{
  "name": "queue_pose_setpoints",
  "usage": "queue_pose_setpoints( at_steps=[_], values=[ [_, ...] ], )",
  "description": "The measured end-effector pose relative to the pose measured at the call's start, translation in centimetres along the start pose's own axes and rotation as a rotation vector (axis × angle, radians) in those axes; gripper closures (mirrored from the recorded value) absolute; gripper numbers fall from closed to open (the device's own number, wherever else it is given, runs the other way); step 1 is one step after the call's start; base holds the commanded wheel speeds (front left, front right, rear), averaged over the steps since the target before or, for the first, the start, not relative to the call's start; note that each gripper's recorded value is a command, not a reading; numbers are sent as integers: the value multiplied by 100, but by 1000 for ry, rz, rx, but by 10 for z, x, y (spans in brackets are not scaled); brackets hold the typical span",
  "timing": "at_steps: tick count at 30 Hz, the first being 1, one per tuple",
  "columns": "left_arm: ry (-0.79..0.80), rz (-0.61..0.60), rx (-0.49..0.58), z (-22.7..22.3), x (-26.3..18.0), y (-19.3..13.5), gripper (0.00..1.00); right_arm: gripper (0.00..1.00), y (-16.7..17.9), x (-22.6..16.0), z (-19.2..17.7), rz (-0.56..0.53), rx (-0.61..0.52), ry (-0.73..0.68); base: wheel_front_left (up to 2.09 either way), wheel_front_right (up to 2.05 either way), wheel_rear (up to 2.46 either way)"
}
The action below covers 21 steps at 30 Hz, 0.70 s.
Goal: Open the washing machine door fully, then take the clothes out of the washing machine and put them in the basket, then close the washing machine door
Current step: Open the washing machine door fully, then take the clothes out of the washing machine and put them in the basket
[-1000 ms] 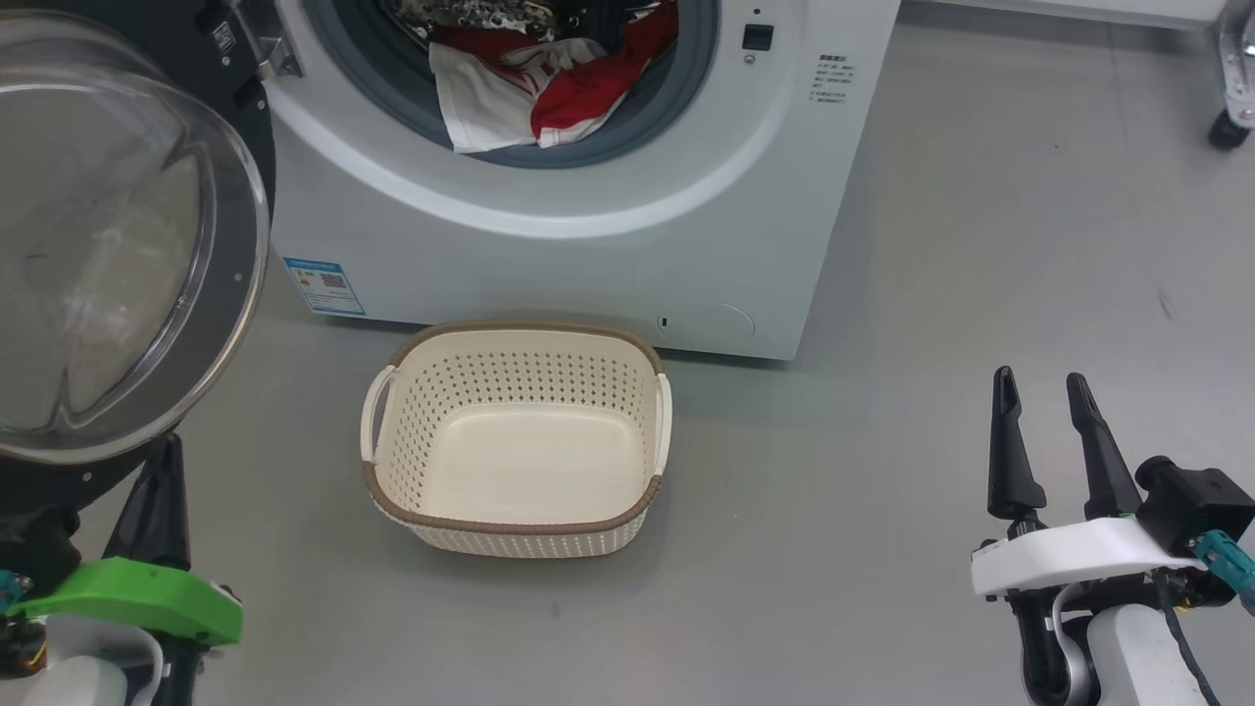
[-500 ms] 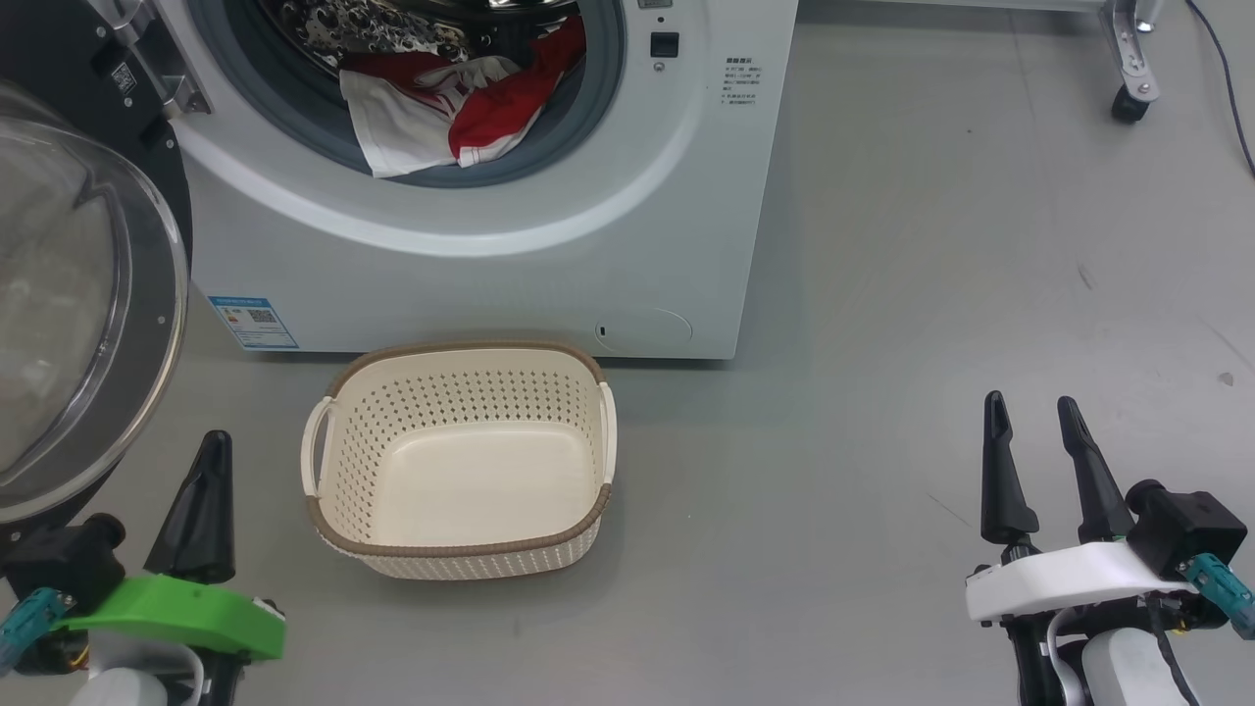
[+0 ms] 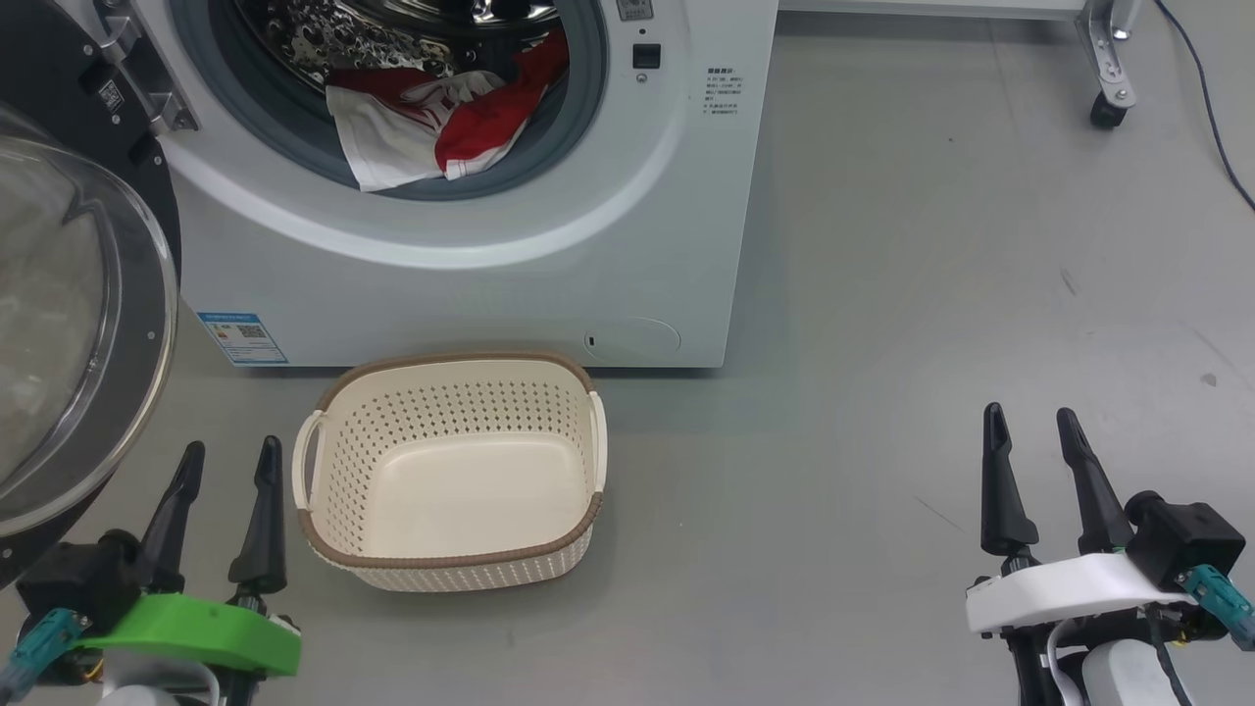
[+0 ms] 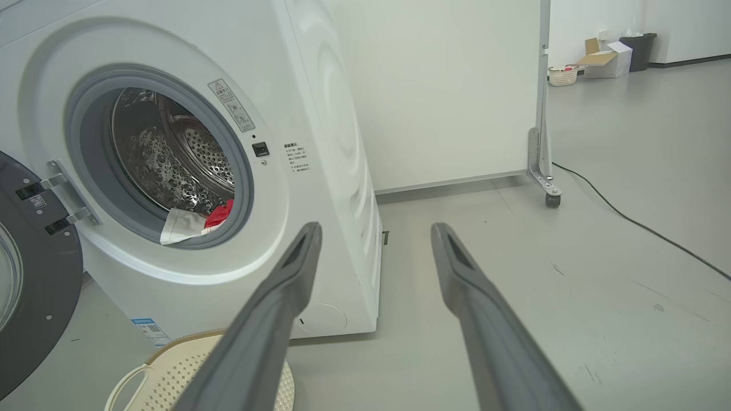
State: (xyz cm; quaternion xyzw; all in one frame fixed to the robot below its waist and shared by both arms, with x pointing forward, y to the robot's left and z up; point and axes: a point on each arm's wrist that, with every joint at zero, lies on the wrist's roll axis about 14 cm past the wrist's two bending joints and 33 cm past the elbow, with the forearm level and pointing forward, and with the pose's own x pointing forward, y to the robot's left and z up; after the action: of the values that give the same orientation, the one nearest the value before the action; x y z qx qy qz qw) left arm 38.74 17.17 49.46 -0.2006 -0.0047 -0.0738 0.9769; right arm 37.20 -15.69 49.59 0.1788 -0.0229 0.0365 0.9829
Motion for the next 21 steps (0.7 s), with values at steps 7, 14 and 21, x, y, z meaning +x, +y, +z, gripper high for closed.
queue_pose_setpoints(
  at_steps=[7, 14, 21],
  values=[
    [-8, -12, 13, 2, -1, -4, 0, 0, -1, -3, 0, -4, -7, 1, 0, 0, 0],
    [-24, -8, 27, 7, 1, -2, 0, 0, -3, -4, -3, -2, -44, 13, 0, 0, 0],
    [-37, -1, 19, 8, 1, -4, 0, 0, -4, -3, -4, 2, -92, 22, 0, 0, 0]
  ],
)
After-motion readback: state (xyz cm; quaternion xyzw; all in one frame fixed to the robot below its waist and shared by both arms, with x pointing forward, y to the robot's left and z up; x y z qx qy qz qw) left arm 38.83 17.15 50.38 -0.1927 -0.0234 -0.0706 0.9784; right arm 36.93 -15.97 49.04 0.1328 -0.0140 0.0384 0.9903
